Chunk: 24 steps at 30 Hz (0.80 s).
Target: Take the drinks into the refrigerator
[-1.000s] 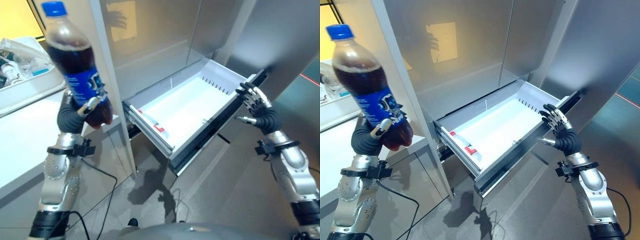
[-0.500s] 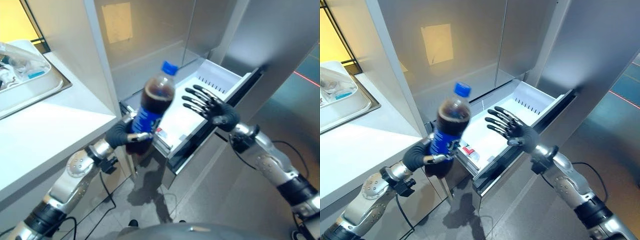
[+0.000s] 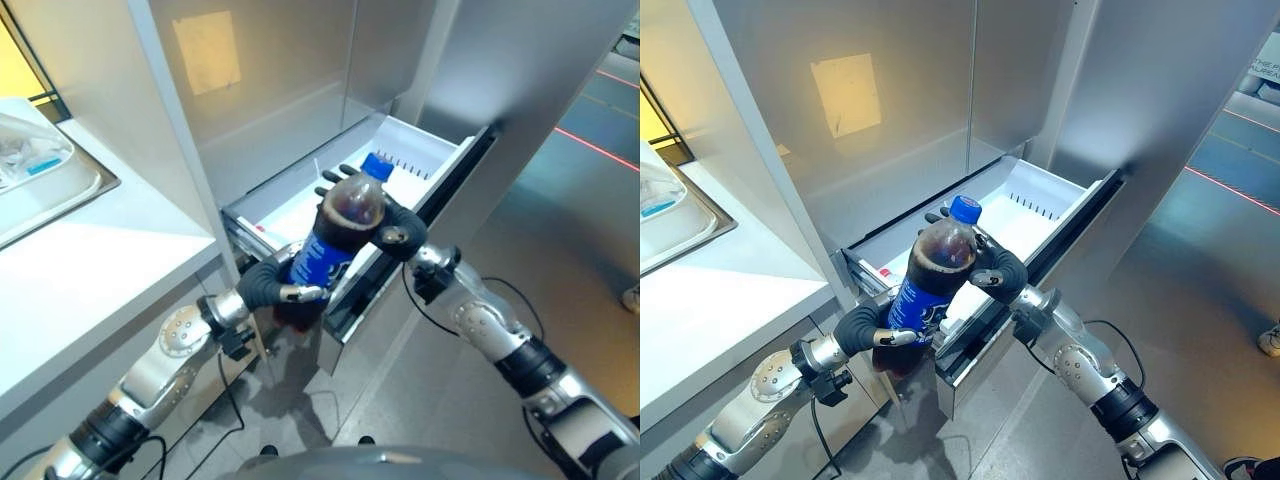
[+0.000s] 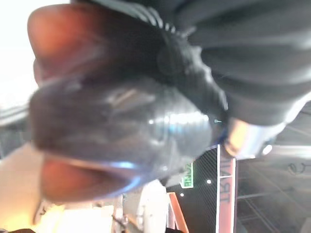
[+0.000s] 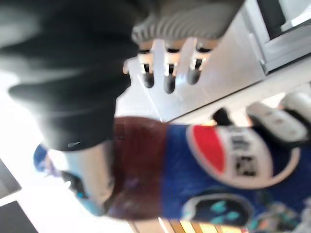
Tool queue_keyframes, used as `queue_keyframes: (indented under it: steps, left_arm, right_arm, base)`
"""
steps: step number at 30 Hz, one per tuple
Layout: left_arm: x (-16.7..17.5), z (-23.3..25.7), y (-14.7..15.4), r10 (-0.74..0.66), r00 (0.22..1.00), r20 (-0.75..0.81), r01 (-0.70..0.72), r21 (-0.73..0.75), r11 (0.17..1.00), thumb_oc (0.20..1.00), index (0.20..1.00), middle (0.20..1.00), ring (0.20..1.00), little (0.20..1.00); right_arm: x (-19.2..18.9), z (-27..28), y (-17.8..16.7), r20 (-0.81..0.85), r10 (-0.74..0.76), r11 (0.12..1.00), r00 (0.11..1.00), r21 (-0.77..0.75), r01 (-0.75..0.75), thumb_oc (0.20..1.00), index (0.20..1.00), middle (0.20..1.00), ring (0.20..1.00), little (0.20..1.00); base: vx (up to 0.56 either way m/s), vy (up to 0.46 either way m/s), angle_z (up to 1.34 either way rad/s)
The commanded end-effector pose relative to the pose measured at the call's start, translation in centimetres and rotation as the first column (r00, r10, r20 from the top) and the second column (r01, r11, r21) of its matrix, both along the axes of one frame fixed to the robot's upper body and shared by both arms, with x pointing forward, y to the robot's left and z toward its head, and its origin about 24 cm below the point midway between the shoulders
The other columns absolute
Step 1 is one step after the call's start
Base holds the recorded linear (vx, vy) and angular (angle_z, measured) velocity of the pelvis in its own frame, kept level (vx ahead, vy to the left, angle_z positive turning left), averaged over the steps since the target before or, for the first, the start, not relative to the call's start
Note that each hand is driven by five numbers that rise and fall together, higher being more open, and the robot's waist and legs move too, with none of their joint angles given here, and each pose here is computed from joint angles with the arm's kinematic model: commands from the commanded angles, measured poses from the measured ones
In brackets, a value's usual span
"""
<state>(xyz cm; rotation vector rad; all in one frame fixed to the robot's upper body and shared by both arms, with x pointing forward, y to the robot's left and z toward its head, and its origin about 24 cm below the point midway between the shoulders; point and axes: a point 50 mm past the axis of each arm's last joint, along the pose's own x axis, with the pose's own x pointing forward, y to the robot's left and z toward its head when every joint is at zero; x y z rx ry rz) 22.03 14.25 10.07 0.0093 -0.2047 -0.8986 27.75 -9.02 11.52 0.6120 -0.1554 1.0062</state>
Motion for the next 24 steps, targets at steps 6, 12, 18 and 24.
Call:
queue_keyframes:
  steps: [6,12,18,24]
  left_arm:
    - [1.8,4.5,-0.8,0.003,0.975,0.220,0.027,-0.134,0.991,0.200,0.200,0.200,0.200,0.200]
    - [1.7,4.4,-1.0,0.001,0.975,0.223,0.029,-0.131,0.991,0.200,0.200,0.200,0.200,0.200]
    - [1.7,3.8,-1.0,-0.003,0.980,0.200,0.027,-0.122,0.992,0.200,0.200,0.200,0.200,0.200]
    - [1.8,3.1,-1.1,-0.005,0.985,0.173,0.023,-0.102,0.994,0.200,0.200,0.200,0.200,0.200]
  right_arm:
    - [-1.5,0.8,1.9,0.046,0.153,0.988,0.987,-0.014,-0.152,1.000,1.000,1.000,1.000,1.000]
    - [-2.2,0.4,1.8,0.033,0.204,0.979,0.978,-0.021,-0.203,1.000,1.000,1.000,1.000,1.000]
    - [-2.9,2.5,1.8,0.132,0.262,0.965,0.956,-0.029,-0.260,1.000,1.000,1.000,1.000,1.000]
    - [-2.9,4.1,2.5,0.193,0.267,0.962,0.944,0.002,-0.273,1.000,1.000,1.000,1.000,1.000]
  base:
    - [0.00,-0.002,-0.01]
    - [0.00,0.000,0.00]
    - [0.00,0.000,0.00]
    - [0.00,0.000,0.00]
